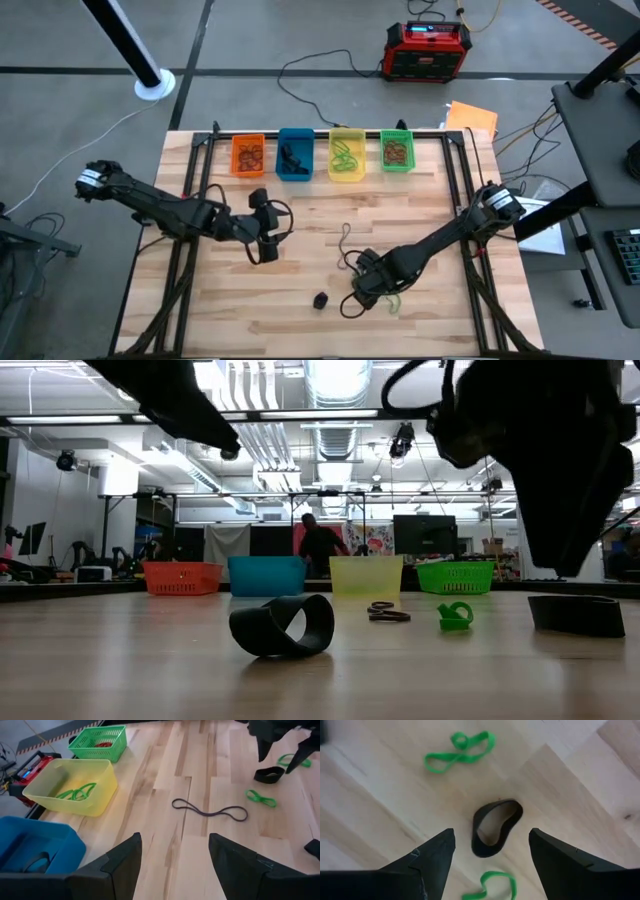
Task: Sort rubber bands into baskets
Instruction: Put the black rubber band into the blue bin
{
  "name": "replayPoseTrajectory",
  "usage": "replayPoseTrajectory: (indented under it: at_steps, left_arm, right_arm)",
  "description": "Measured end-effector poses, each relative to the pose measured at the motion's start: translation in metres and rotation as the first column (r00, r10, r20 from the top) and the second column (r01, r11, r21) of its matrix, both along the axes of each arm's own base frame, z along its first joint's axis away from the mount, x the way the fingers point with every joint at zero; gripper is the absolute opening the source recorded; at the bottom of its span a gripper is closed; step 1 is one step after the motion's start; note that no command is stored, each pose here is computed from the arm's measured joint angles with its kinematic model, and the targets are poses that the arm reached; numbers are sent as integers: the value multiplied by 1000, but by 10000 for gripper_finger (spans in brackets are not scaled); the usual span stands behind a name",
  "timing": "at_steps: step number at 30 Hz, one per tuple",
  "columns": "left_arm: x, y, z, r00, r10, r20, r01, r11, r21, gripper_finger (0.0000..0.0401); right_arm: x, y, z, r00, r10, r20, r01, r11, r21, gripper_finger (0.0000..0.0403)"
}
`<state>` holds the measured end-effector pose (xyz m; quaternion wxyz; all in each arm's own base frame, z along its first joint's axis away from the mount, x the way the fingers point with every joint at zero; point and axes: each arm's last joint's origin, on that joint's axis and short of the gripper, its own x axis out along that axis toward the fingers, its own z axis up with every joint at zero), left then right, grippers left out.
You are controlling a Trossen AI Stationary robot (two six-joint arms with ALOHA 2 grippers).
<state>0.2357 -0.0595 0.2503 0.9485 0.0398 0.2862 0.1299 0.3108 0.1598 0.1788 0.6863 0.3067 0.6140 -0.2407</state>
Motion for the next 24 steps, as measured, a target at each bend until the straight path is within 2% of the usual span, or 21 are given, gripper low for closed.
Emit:
replayPoseTrajectory:
  at_steps: [5,9,14,18,24]
  left_arm:
    - [0,0,0,1000,-1,-4,1,1000,2,214]
    - [0,0,0,1000,-1,-4,1,1000,2,214]
    - [0,0,0,1000,-1,-5,1,1000,2,214]
    - [1,-1,-3,1000,1,-13,-1,1000,0,214]
    - [1,-7,-1,1000,-20,13,20,1000,-14,214]
  right_arm:
    - [-7,3,-14,999,-32,0,32,999,4,247]
    - [-9,7,-27,998,-26,65,23,999,44,239]
    - [-14,4,-37,998,-34,60,33,999,31,209]
    - [-18,1,-41,999,-15,50,14,1000,15,156]
    - [-14,0,-25,990,119,70,-115,991,-63,33]
